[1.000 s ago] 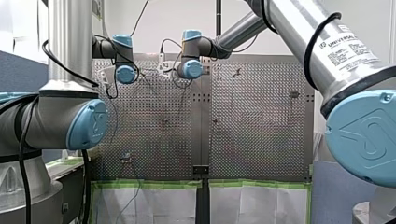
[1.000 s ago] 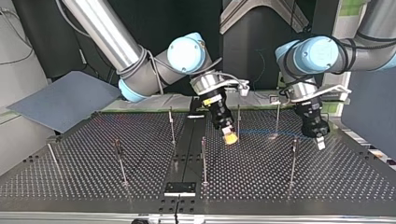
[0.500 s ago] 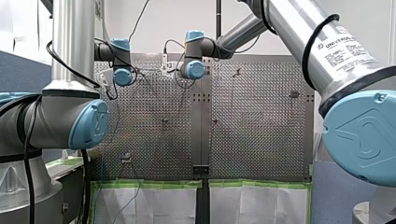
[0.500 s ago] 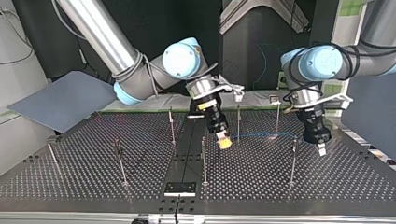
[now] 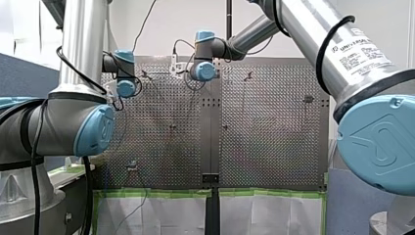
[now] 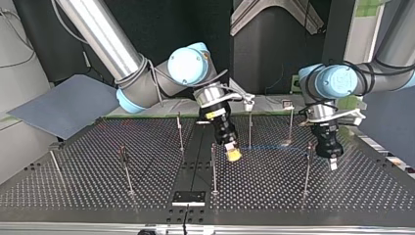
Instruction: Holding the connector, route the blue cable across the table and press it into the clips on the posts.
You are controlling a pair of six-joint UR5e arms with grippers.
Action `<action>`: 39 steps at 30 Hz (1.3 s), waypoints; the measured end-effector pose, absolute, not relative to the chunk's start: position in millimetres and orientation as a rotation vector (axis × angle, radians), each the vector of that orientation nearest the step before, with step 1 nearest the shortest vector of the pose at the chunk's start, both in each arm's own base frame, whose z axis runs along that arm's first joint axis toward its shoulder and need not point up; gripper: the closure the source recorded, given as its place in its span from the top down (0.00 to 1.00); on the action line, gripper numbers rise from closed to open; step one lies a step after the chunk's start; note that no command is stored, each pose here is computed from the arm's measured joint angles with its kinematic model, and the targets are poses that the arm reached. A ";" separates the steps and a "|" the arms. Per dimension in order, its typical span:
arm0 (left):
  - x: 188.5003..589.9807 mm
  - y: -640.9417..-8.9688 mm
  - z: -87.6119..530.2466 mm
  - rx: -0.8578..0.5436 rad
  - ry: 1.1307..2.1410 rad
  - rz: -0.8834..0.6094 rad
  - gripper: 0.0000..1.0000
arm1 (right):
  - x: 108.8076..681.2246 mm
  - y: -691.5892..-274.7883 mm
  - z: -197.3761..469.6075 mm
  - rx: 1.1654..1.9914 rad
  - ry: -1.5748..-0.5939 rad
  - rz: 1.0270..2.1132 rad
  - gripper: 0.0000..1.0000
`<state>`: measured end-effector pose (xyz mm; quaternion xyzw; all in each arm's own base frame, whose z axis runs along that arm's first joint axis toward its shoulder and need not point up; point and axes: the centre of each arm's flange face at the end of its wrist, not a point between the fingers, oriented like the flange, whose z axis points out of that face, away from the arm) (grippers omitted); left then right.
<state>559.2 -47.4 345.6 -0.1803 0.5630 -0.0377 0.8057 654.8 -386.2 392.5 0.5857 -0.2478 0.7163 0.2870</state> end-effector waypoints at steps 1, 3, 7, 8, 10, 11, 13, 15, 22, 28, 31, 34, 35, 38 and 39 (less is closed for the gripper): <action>562.2 -46.0 343.7 -0.386 1.206 -0.084 0.00 | 655.1 -386.3 393.6 1.563 -0.662 1.915 0.00; 567.0 -41.9 339.9 -0.392 1.206 -0.088 0.00 | 655.2 -386.6 394.6 1.561 -0.661 1.916 0.00; 569.4 -35.3 336.7 -0.408 1.209 -0.084 0.00 | 655.2 -387.0 395.1 1.559 -0.662 1.916 0.00; 569.1 -33.8 335.9 -0.415 1.213 -0.079 0.00 | 655.2 -387.2 394.9 1.558 -0.663 1.915 0.00; 568.0 -30.3 333.9 -0.437 1.221 -0.073 0.00 | 655.1 -387.4 394.6 1.558 -0.665 1.913 0.00; 567.4 -29.3 333.1 -0.447 1.225 -0.072 0.00 | 655.0 -387.4 394.5 1.558 -0.666 1.912 0.00; 565.8 -27.9 331.0 -0.469 1.236 -0.078 0.11 | 655.0 -387.3 394.2 1.559 -0.668 1.910 0.00; 564.1 -27.7 329.3 -0.489 1.248 -0.090 0.40 | 654.9 -387.1 394.0 1.560 -0.669 1.908 0.00; 553.0 -32.9 339.7 -0.531 1.269 -0.137 1.00 | 654.8 -385.9 392.7 1.568 -0.676 1.899 0.00; 539.5 -37.4 355.5 -0.542 1.289 -0.149 1.00 | 654.7 -384.1 390.5 1.575 -0.689 1.885 0.00; 534.8 -40.3 355.3 -0.542 1.317 -0.150 1.00 | 655.3 -382.9 389.3 1.579 -0.690 1.882 0.00; 528.1 -44.7 354.9 -0.534 1.345 -0.160 1.00 | 655.6 -382.4 388.1 1.584 -0.691 1.880 0.00; 525.3 -46.4 355.4 -0.531 1.353 -0.166 1.00 | 655.7 -382.3 387.7 1.585 -0.692 1.879 0.00; 513.4 -52.9 357.9 -0.518 1.381 -0.195 1.00 | 655.9 -381.6 387.2 1.588 -0.692 1.878 0.00; 507.9 -55.5 358.6 -0.515 1.392 -0.210 1.00 | 656.2 -381.2 387.1 1.589 -0.692 1.878 0.00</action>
